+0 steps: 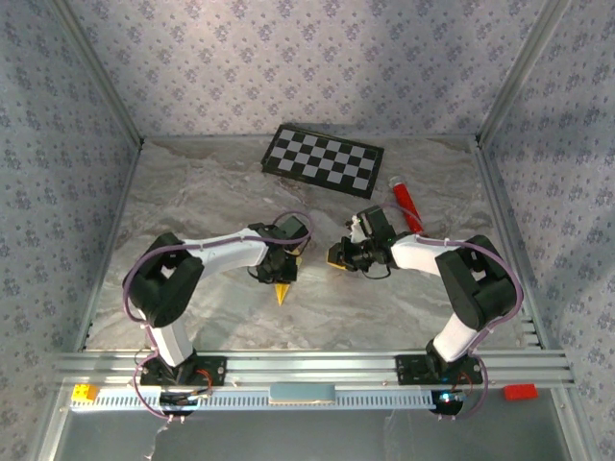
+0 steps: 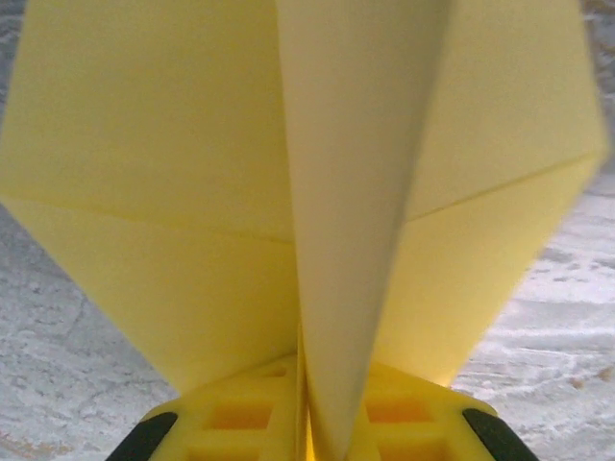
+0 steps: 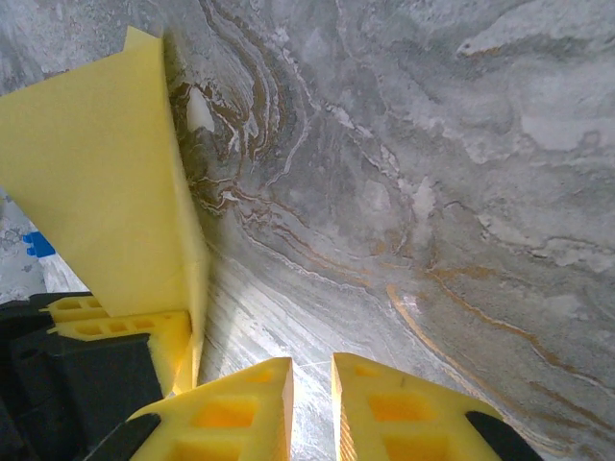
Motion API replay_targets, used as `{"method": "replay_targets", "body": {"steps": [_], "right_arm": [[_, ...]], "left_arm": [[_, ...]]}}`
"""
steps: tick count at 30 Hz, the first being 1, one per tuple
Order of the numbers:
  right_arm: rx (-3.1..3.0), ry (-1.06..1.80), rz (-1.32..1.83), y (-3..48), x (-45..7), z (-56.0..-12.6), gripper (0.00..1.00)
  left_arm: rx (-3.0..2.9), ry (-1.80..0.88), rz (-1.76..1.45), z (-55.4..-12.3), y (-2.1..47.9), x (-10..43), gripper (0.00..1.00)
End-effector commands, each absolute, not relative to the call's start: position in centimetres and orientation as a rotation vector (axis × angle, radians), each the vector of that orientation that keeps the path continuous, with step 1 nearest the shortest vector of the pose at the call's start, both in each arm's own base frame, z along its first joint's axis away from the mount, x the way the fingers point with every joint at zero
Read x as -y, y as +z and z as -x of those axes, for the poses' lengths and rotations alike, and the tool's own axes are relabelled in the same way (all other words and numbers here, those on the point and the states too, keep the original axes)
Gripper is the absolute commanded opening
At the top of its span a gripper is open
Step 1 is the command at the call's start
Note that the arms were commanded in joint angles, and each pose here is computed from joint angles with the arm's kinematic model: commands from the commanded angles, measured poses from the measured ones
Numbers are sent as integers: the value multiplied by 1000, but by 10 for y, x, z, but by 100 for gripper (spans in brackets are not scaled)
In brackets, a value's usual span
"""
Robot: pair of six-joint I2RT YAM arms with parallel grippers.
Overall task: Fold a paper plane with a square sheet of paper (pick it up from the middle)
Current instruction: Move the paper plane to the center of the table.
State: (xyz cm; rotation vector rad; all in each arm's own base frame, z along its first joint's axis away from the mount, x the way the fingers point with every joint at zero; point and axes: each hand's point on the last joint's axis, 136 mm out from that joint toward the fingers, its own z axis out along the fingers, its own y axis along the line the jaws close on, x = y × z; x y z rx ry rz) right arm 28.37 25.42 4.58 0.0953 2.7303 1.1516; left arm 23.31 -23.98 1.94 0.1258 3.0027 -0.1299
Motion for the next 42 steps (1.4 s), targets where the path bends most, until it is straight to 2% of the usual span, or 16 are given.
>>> {"method": "replay_targets", "body": {"steps": [1, 12, 26, 35, 42], "right_arm": [[-2744, 1138, -82, 46, -255, -284, 19], [-2724, 1114, -85, 53, -250, -285, 19], [-2640, 1011, -115, 81, -219, -291, 19], [-2586, 945, -139, 97, -198, -293, 19], [-2509, 816, -171, 118, -174, -297, 20]], "left_arm": [[-3019, -74, -141, -229, 16, 239, 15], [-3036, -4, -121, -228, -1, 235, 22], [-3003, 89, -131, -253, -3, 246, 34], [-3006, 29, -73, -259, -2, 259, 38], [-2955, -79, -22, -266, 29, 269, 42]]}}
